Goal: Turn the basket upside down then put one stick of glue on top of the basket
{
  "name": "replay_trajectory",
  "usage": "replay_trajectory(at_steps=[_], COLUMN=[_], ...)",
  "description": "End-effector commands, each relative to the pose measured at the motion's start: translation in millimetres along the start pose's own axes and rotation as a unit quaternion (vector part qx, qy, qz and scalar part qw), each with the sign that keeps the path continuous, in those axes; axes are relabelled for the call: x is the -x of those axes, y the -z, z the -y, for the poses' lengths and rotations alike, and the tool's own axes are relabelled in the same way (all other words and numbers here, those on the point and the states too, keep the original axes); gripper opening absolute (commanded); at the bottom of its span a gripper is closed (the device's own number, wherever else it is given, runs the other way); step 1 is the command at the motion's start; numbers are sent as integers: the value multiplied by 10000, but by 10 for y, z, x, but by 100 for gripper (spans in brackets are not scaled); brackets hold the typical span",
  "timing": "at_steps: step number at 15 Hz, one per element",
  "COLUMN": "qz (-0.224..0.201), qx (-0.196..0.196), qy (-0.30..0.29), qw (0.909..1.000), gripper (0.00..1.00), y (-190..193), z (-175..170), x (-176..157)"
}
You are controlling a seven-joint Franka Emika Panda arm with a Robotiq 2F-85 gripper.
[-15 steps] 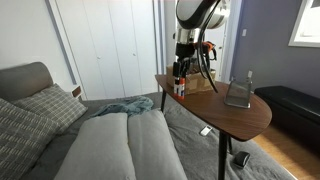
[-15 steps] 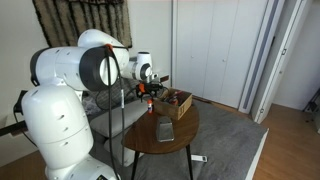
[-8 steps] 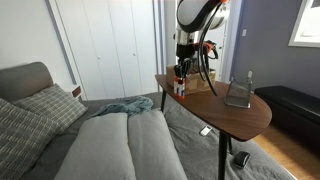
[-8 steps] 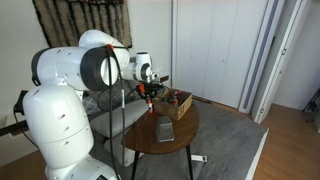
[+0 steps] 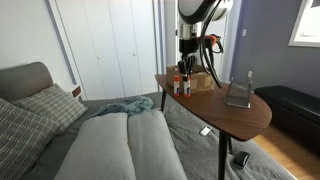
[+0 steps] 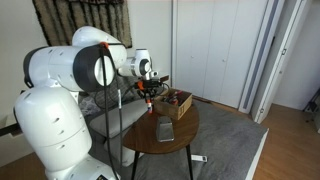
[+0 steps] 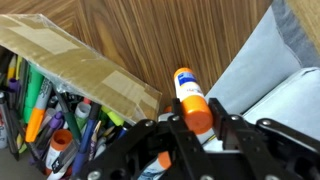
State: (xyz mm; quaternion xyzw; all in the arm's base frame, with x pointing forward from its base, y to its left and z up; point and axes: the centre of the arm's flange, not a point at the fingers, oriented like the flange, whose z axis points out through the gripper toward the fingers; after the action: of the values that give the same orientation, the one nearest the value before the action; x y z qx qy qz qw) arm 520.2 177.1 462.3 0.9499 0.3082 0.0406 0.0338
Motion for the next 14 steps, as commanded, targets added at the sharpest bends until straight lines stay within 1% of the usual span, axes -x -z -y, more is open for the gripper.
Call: replay_trajectory(at_steps=[1, 4, 6, 9, 11, 14], qz=[257, 297, 272, 64, -35, -94], qx=[173, 321, 363, 385, 378, 253], qy=[-57, -165, -385, -706, -883, -1148], qw=[9995, 9989, 9982, 9967, 9954, 9930], gripper=[8, 8, 8, 8, 8, 8], y=[522, 931, 1125, 1356, 1438, 1386], z=[-20, -172, -372, -639, -807, -1023], x=[370, 737, 1011, 1388, 1572, 1797])
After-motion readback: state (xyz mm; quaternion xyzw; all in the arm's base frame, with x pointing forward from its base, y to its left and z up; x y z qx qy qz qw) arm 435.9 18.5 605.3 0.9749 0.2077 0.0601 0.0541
